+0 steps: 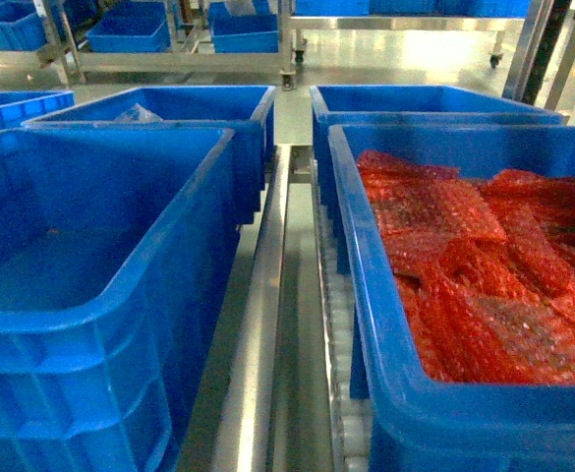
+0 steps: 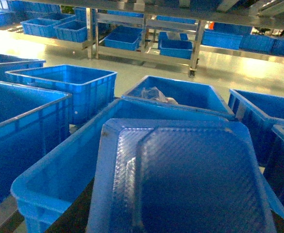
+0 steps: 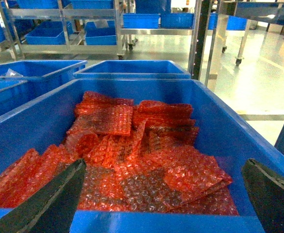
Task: Pick blue part to blue bin on bottom shelf
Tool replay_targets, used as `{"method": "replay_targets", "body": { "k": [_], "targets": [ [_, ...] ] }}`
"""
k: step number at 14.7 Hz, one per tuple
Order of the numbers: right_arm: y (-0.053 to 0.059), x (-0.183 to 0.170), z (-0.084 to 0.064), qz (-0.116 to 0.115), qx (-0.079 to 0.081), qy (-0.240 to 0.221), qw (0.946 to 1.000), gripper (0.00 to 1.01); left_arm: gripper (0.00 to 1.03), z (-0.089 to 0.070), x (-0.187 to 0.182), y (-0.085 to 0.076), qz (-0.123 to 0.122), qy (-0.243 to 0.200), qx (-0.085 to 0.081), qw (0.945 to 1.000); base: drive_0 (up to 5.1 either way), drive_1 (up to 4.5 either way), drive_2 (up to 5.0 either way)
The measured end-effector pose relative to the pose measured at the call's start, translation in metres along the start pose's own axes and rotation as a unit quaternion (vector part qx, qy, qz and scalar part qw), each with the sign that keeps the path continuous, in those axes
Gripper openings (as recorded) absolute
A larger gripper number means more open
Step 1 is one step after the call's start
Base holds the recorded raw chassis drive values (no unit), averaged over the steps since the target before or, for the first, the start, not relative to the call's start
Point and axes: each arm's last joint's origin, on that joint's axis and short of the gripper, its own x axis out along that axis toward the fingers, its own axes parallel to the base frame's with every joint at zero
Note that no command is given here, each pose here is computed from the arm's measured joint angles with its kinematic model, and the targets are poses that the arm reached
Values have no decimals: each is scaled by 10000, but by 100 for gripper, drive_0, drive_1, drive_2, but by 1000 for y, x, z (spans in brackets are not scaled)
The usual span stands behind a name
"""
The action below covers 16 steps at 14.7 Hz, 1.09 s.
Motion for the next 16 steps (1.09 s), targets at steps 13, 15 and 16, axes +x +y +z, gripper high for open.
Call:
{"method": "replay_targets", "body": {
  "k": [13,15,16],
  "targets": [
    [0,0,0,0,0,-4,10000,98,43,0,0,0,-10,-6,-4,10000,0,0,0],
    [0,0,0,0,0,-6,10000,98,43,0,0,0,-10,-6,-4,10000,0,0,0],
    [0,0,0,0,0,-4,10000,98,43,0,0,0,-10,-6,-4,10000,0,0,0]
  ]
}}
